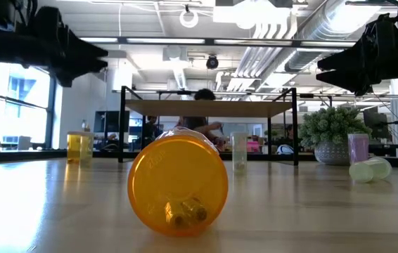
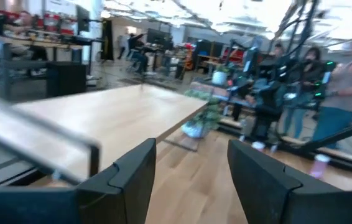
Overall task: Pick and place medicine bottles onto shelf by color
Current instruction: Put the top yellow pill bottle on the shelf
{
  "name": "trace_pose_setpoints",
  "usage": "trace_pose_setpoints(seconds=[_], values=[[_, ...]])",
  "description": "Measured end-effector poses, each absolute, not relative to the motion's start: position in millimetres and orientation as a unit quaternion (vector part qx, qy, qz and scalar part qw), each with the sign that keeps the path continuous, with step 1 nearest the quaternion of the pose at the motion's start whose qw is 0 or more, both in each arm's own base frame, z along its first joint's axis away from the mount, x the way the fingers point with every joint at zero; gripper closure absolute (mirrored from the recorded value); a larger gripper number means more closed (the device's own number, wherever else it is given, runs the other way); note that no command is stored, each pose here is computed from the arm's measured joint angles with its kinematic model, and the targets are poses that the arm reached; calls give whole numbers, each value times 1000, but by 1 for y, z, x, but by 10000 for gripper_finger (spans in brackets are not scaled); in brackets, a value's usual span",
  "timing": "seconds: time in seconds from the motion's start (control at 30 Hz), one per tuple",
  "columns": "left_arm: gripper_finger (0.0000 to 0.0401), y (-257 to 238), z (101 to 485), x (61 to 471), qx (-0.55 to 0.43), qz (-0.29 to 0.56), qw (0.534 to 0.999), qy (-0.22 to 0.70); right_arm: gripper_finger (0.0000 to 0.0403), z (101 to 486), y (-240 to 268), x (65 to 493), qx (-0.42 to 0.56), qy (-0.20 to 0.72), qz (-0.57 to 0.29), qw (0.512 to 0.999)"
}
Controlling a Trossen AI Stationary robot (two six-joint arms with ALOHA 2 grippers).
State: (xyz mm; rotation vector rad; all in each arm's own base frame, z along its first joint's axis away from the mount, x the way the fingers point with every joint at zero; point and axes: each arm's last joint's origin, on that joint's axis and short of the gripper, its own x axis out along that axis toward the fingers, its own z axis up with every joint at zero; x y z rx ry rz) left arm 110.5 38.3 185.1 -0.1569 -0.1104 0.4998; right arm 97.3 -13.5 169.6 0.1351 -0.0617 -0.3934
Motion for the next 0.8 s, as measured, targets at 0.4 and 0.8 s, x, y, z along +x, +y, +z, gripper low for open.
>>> trace_pose_setpoints(seconds=[0.4,0.8], values=[[213,39,258,110,-58,273,960,-25,139,170,-13,97,67,-31,-195,978],[213,45,251,124,-142,327,922,153,139,170,-14,97,67,-31,-195,978]])
